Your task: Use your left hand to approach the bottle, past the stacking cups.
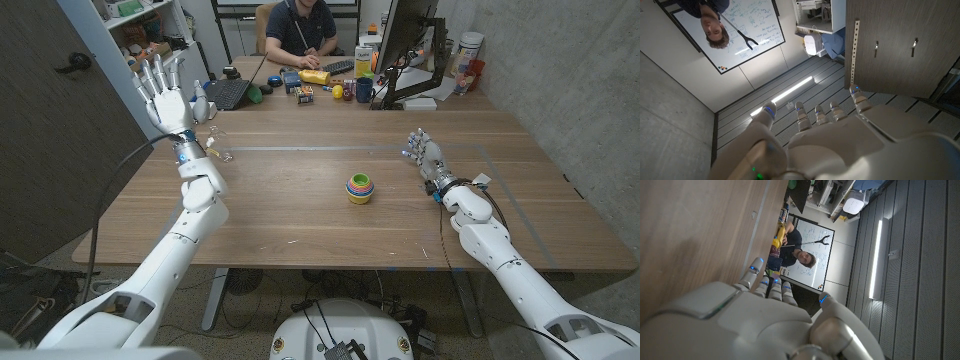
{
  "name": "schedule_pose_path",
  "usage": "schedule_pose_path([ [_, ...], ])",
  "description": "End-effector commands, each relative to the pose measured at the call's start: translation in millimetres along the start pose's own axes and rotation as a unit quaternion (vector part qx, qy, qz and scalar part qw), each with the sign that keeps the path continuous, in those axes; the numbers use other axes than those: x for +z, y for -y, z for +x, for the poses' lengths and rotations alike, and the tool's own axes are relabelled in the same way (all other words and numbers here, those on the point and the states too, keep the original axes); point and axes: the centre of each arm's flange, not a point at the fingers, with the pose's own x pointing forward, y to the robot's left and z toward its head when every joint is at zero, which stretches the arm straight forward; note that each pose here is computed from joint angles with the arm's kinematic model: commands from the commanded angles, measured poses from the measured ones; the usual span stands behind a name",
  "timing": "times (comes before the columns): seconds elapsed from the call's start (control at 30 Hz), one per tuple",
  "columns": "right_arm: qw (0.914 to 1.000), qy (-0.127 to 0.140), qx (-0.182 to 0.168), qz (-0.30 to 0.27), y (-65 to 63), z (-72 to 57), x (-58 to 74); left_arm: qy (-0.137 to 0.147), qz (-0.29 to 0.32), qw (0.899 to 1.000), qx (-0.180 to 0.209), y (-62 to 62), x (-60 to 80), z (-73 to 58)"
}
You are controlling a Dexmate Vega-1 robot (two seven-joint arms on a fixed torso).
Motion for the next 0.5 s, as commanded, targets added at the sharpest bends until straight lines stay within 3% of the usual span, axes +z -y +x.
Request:
schedule_pose_path([
  [0.03, 1.0000, 0.003, 0.004, -0.002, -3.4, -2.8, -1.8, 0.009, 0.038, 0.993, -0.110, 25.7, -8.4, 33.9],
  [0.33, 0.9999, 0.009, 0.005, -0.006, -3.5, -3.9, -0.5, 0.017, 0.049, 0.981, -0.185, 46.1, -10.0, 48.3],
  [0.5, 0.9999, 0.011, 0.006, -0.005, -3.3, -3.0, 0.1, 0.033, 0.051, 0.975, -0.216, 54.0, -6.6, 49.4],
])
